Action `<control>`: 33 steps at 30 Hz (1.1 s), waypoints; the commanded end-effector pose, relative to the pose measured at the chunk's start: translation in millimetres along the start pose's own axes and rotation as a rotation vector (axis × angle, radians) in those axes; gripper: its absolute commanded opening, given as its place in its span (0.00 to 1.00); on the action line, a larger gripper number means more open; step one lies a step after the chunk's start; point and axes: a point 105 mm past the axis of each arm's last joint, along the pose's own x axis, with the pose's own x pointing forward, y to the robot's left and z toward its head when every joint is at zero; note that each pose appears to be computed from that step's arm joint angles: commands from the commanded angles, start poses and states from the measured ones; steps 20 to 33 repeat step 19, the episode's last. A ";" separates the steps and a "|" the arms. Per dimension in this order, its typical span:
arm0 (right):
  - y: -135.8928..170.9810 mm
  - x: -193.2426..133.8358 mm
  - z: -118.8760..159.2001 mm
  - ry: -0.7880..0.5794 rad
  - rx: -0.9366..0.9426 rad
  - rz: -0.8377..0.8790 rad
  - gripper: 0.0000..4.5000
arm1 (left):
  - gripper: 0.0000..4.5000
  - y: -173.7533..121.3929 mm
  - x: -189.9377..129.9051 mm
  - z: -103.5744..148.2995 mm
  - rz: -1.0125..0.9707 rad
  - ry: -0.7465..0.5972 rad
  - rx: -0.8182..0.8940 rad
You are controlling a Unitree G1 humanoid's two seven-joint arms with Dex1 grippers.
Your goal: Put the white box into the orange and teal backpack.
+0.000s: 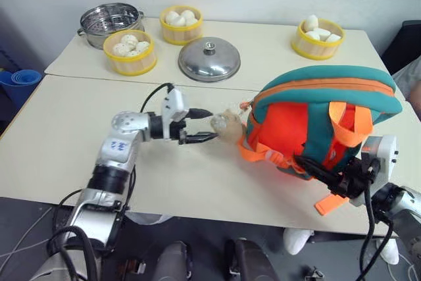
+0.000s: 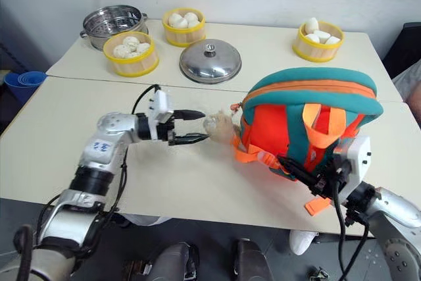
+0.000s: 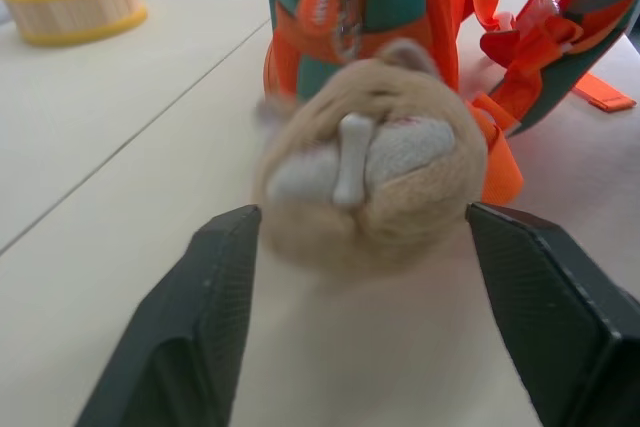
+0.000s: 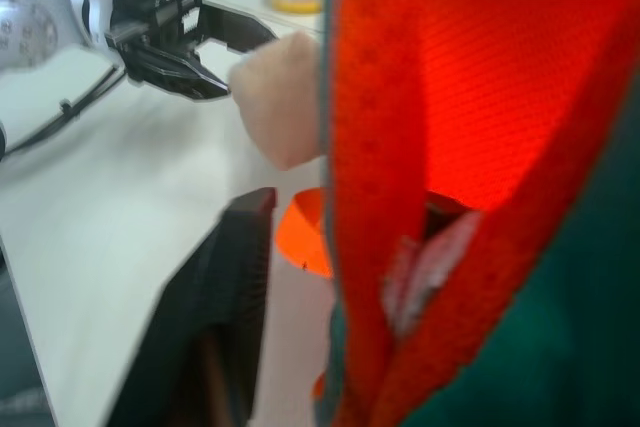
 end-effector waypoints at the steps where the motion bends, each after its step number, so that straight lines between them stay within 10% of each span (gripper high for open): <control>1: -3.5 -27.9 5.3 0.075 -0.212 0.030 0.80 | 1.00 -11.6 -43.0 -7.2 0.031 0.026 -0.011; 4: -20.5 -68.5 -5.2 0.186 -0.241 -0.030 0.99 | 1.00 -24.5 -69.2 -26.0 0.079 0.072 -0.012; 10: -53.2 -125.8 -14.9 0.369 -0.344 -0.080 0.99 | 1.00 -51.4 -103.6 -43.4 0.143 0.165 0.076; 33: -84.9 -116.7 -32.4 0.408 -0.422 -0.042 0.99 | 1.00 -68.4 -112.4 -43.1 0.183 0.220 0.050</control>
